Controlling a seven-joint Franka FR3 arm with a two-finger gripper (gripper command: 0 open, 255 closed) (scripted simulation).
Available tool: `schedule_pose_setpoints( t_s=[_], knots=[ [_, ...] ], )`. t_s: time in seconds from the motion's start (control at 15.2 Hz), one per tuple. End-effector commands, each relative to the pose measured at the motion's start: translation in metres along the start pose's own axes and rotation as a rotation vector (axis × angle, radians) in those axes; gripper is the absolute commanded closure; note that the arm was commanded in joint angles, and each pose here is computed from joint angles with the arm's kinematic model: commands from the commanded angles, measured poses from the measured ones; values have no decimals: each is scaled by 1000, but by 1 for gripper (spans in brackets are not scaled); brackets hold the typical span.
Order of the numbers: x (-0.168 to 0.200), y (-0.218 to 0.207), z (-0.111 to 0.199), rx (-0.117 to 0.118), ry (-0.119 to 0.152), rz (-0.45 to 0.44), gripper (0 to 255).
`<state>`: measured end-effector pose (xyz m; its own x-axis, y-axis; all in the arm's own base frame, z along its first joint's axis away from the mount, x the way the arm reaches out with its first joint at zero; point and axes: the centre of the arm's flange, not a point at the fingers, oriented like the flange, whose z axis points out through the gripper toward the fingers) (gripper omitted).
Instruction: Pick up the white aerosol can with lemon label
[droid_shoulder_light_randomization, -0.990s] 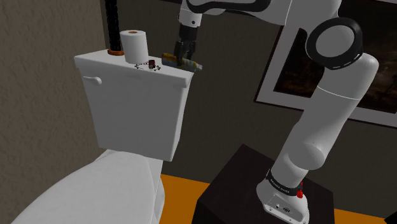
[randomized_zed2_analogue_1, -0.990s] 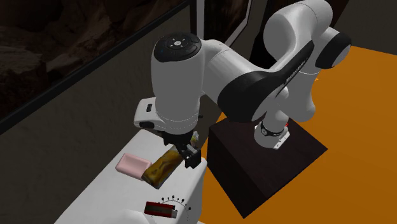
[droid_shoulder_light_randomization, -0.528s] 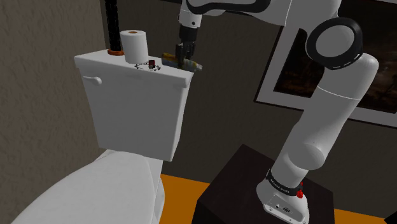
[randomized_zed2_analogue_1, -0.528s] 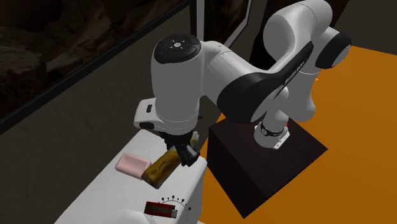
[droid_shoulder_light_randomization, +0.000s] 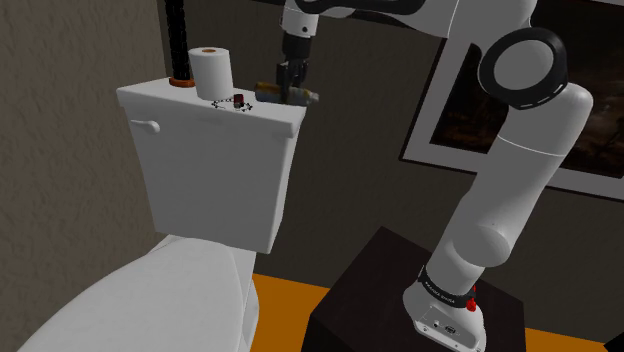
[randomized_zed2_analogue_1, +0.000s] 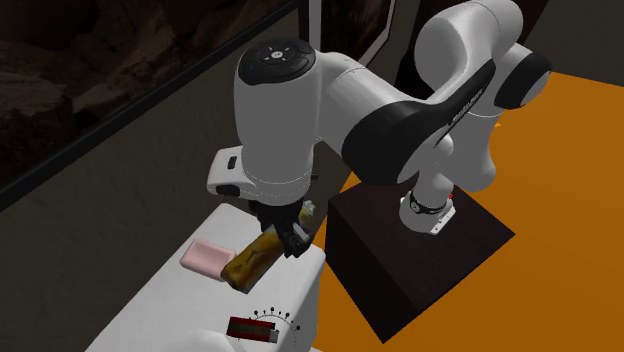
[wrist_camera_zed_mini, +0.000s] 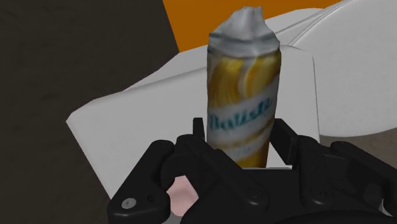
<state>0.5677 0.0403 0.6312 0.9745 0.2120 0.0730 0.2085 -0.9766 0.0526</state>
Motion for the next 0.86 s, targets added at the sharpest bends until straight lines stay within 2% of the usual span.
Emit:
schedule_pose_setpoints(
  t_s=[0.0,0.66,0.79],
  knots=[
    [0,1,-11,0,0,0,255],
    [4,3,-63,0,0,0,255],
    [4,3,-64,0,0,0,255]
  ],
)
